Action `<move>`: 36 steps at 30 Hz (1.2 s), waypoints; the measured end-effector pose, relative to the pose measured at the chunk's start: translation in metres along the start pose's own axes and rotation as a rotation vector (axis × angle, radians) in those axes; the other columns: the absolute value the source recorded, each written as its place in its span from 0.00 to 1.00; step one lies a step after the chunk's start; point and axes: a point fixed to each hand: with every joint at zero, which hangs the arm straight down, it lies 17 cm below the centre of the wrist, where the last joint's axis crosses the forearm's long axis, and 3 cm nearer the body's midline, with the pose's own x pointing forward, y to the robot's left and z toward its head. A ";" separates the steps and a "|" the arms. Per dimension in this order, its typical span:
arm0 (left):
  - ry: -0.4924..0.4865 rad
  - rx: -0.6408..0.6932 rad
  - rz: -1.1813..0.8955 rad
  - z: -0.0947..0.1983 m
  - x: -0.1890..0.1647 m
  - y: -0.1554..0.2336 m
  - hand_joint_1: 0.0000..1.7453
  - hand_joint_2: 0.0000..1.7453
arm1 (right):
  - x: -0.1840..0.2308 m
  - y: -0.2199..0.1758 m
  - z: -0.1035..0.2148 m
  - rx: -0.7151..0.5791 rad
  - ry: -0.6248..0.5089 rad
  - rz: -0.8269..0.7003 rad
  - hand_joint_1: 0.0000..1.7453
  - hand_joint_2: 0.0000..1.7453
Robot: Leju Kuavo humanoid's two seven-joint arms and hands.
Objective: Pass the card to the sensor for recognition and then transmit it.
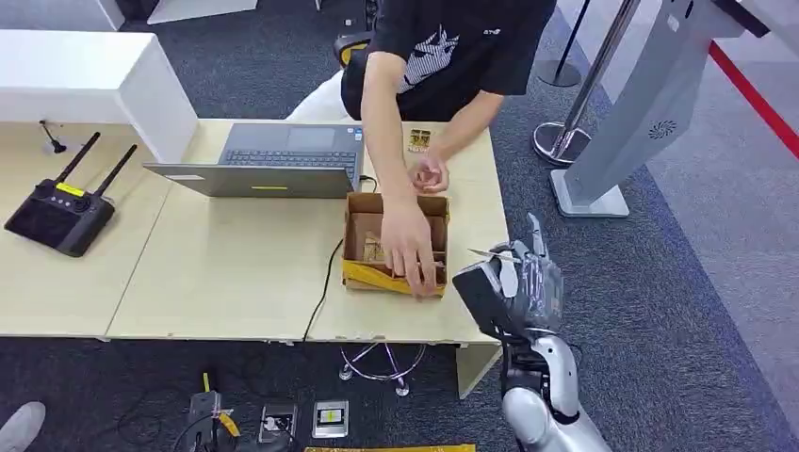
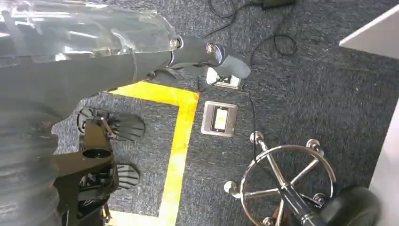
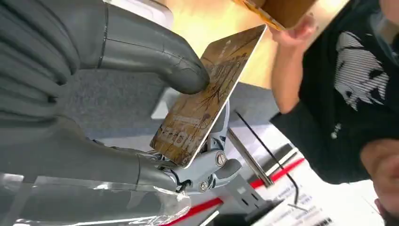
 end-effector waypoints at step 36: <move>-0.013 0.032 0.048 0.004 0.011 0.013 0.00 1.00 | -0.139 0.016 0.039 0.040 0.375 -0.099 1.00 1.00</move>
